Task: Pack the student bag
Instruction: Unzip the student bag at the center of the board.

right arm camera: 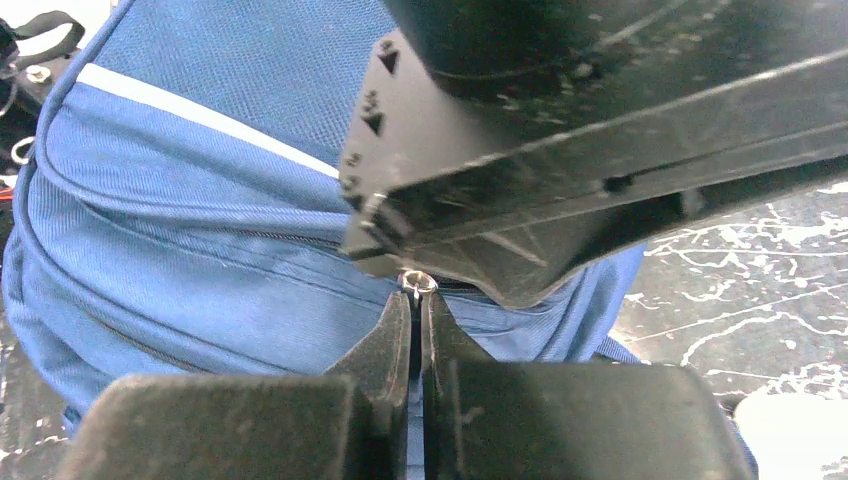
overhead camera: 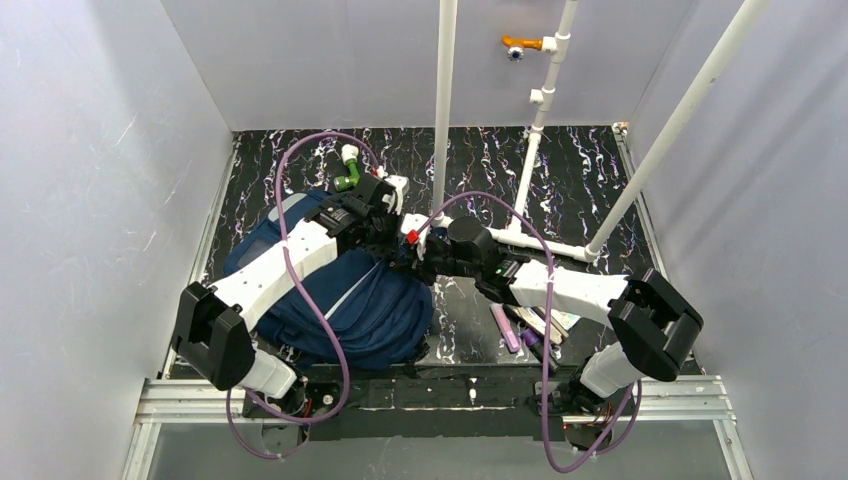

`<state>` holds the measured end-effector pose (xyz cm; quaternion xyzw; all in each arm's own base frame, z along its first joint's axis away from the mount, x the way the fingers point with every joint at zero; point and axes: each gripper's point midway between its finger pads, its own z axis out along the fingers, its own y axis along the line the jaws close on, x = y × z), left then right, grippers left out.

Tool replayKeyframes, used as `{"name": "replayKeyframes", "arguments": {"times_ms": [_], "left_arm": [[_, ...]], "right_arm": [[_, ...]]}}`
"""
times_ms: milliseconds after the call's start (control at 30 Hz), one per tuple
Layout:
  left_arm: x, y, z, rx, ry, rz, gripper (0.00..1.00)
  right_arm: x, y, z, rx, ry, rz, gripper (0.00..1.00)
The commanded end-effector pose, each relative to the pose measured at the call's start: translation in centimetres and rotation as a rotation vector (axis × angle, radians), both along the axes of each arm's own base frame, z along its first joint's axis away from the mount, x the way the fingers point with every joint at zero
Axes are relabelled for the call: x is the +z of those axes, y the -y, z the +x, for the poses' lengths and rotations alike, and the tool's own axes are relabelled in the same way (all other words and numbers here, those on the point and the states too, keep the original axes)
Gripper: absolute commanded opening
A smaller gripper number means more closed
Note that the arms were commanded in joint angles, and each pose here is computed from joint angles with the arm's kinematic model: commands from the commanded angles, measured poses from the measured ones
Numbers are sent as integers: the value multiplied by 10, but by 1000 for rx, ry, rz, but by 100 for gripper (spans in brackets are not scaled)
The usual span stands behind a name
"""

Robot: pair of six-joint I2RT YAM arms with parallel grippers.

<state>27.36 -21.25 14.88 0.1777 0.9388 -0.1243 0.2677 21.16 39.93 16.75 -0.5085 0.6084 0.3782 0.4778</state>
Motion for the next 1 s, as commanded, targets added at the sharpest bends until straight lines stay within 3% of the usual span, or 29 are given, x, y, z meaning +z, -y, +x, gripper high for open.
{"name": "replayKeyframes", "arguments": {"times_ms": [0, 200, 400, 600, 800, 967], "left_arm": [[33, -10, 71, 216, 216, -73, 0], [72, -24, 123, 367, 391, -189, 0], [111, -30, 148, 390, 494, -192, 0], [115, -27, 142, 407, 441, -216, 0], [118, -24, 131, 371, 396, -227, 0], [114, -24, 133, 380, 394, -246, 0]], "right_arm": [[42, -17, -17, 63, 83, 45, 1], [33, -35, -62, 143, 55, 21, 1], [22, -43, -98, 178, 13, 20, 1], [11, -77, -99, 133, 22, 22, 1], [12, -114, -106, 108, 222, -9, 1], [8, -137, -95, 59, 273, -15, 1]]}}
